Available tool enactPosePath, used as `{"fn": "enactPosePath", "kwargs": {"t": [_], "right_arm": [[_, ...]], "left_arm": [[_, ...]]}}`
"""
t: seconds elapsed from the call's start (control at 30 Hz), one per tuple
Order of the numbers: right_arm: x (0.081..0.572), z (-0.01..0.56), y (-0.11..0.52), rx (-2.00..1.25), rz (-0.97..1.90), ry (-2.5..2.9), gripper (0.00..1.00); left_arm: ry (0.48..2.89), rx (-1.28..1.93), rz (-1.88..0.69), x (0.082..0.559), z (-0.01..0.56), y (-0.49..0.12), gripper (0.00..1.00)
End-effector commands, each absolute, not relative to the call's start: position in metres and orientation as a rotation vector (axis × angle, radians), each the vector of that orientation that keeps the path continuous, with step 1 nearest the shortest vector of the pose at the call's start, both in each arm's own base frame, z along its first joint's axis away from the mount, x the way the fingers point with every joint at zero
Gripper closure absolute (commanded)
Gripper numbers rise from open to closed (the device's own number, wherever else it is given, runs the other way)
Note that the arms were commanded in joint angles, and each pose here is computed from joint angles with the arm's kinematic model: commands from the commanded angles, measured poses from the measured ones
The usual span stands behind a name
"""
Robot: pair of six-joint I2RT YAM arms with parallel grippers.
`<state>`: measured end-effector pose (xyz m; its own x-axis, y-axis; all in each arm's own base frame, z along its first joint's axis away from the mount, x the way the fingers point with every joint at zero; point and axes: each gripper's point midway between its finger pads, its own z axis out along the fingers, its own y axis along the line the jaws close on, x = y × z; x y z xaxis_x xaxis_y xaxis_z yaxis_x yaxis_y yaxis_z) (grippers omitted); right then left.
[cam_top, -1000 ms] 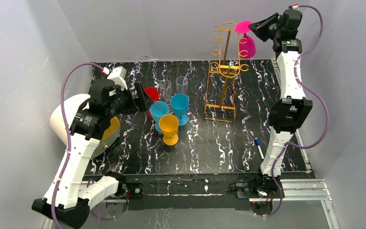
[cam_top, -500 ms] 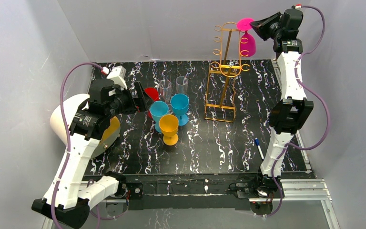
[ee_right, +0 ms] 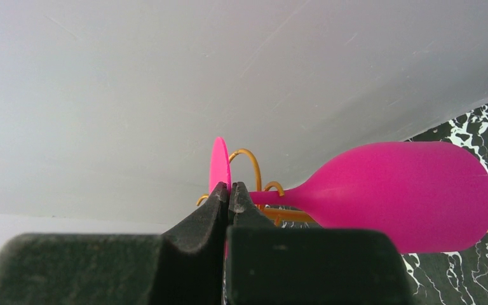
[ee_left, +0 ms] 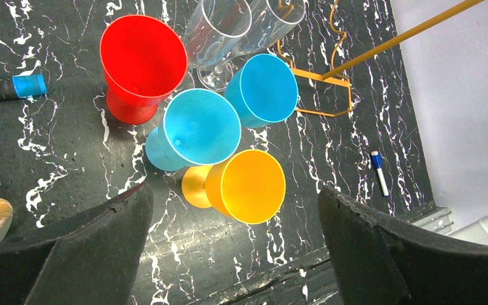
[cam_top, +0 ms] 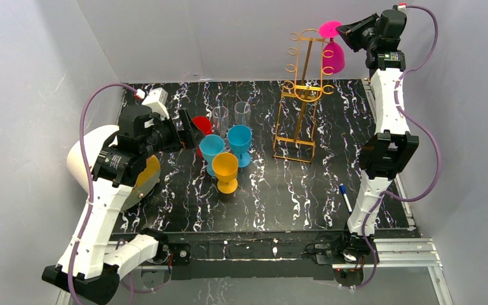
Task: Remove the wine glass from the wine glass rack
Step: Pick up the wine glass from the wine rack.
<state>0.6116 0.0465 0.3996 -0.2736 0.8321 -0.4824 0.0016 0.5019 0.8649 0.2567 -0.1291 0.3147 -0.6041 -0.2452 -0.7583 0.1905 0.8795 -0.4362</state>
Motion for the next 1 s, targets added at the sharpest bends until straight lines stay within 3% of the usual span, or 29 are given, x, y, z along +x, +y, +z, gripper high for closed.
{"fn": "enactPosePath", "kwargs": {"t": [0.0, 0.97], "right_arm": [[0.608, 0.437, 0.038, 0.682, 0.925, 1.558, 0.99], [0.575, 0.450, 0.023, 0.688, 0.751, 1.519, 0.99]], "left_arm": [[2.104, -0.023, -0.611, 0.250, 0.329, -0.127, 0.02], [2.100, -0.027, -0.643, 0.249, 0.332, -0.130, 0.02]]}}
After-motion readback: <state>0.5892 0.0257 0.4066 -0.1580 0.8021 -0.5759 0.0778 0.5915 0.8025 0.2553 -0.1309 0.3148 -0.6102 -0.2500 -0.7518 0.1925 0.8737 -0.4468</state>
